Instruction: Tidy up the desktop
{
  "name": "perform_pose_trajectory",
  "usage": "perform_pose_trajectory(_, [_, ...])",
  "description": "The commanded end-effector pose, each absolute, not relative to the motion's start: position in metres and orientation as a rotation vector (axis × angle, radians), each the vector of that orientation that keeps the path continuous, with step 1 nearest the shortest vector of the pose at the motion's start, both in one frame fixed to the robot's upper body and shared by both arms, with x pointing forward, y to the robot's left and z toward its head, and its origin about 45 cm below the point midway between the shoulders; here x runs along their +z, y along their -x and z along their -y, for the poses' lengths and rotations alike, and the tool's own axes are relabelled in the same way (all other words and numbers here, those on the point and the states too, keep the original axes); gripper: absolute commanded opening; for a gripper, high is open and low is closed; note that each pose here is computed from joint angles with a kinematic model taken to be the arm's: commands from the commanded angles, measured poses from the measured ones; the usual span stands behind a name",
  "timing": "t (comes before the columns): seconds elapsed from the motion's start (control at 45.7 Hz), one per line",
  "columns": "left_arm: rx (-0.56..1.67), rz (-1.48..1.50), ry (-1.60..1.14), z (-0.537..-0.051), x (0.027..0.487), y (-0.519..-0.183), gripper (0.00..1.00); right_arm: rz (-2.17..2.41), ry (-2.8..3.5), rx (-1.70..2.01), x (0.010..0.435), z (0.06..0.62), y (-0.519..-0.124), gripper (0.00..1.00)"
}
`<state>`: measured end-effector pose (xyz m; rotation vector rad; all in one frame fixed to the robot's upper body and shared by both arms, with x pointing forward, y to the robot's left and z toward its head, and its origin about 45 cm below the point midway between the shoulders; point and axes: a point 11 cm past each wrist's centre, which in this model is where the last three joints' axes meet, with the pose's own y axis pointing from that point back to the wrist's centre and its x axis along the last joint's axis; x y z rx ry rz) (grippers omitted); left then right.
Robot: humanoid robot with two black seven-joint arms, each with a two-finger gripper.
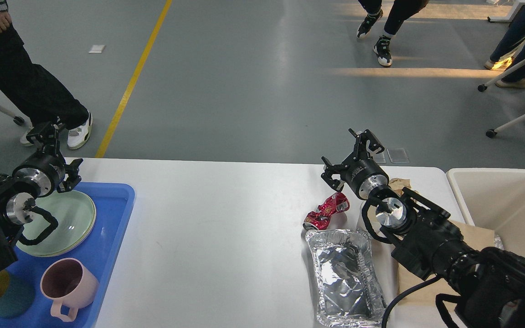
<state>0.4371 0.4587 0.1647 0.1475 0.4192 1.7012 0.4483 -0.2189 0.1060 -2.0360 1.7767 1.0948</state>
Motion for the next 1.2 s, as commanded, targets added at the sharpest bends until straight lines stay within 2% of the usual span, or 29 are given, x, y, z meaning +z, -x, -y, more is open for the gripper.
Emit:
perform_pose_trajectory(0.0, [1.701, -0.419, -0.147, -0.459, 0.165, -0.437, 0.96, -1.776, 2.037, 1.093, 0.107, 0.219, -0.449, 1.0])
perform_pose_trajectory(0.766, [1.702, -0.418, -0.147, -0.459, 0.165, -0.437, 0.96, -1.765, 2.074, 1.081, 0.113, 0.213, -0.454, 1.0])
perform_pose_trajectory(0.963, [1.702, -0.418, -0.147, -0.459, 0.165, -0.437, 0.96, -1.749, 2.166, 1.015, 0.13, 0.205, -0.465, 1.0])
perform_pose_trajectory(1.182, [1.701, -0.419, -0.147, -0.459, 0.165, -0.437, 0.96, -1.752, 2.301, 0.832, 0.173, 0.211, -0.491, 1.0])
